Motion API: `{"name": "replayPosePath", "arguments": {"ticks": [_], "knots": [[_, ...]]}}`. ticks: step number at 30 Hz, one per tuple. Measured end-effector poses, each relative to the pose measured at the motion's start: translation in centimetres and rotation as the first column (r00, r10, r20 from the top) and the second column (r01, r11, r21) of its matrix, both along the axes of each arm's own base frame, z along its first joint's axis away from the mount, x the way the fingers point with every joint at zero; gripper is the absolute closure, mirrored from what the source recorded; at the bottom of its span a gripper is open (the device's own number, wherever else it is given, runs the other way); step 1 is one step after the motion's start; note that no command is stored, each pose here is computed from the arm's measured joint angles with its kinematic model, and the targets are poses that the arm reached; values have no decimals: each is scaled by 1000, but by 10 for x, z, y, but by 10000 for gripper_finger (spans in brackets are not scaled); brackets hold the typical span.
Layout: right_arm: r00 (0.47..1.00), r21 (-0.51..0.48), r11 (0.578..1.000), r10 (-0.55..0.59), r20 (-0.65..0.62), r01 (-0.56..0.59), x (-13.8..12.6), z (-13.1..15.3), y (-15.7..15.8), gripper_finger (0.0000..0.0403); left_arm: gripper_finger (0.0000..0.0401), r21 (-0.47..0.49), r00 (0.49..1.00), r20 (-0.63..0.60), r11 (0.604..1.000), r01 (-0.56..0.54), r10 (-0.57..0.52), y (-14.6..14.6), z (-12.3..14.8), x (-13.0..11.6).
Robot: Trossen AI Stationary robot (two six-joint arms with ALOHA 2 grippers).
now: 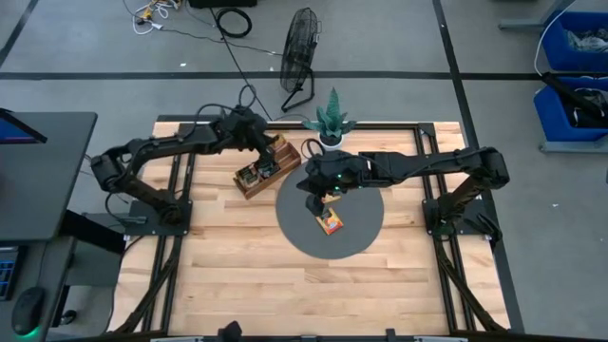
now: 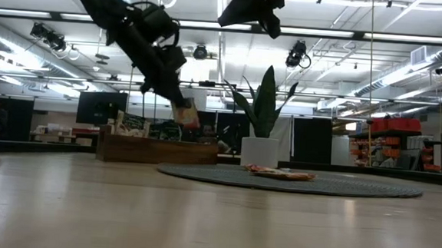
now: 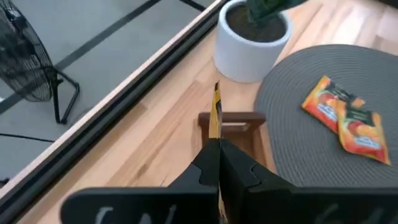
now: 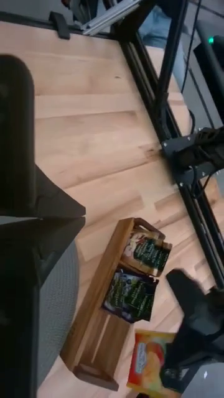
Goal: Pick & Place Tea
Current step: Put the orange tea bag into the right section of the wooden organizer
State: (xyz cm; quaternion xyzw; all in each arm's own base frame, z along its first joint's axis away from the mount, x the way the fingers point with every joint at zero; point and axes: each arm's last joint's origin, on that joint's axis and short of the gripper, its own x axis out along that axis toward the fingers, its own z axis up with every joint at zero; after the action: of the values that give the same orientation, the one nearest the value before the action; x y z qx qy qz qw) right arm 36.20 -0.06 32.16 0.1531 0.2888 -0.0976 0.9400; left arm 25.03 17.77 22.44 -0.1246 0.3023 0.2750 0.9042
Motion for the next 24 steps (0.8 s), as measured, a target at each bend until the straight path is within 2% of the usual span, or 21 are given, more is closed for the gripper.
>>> {"name": "replayPosePath", "arguments": {"ticks": [11,24], "knots": [[1000,6,1000,-4,0,4,0,0,-1,401,400,-59,999,-45,998,20,-23,7,-28,13],[1000,3,1000,-2,0,2,0,0,-1,402,399,-69,997,-70,997,19,-24,9,-38,16]]}}
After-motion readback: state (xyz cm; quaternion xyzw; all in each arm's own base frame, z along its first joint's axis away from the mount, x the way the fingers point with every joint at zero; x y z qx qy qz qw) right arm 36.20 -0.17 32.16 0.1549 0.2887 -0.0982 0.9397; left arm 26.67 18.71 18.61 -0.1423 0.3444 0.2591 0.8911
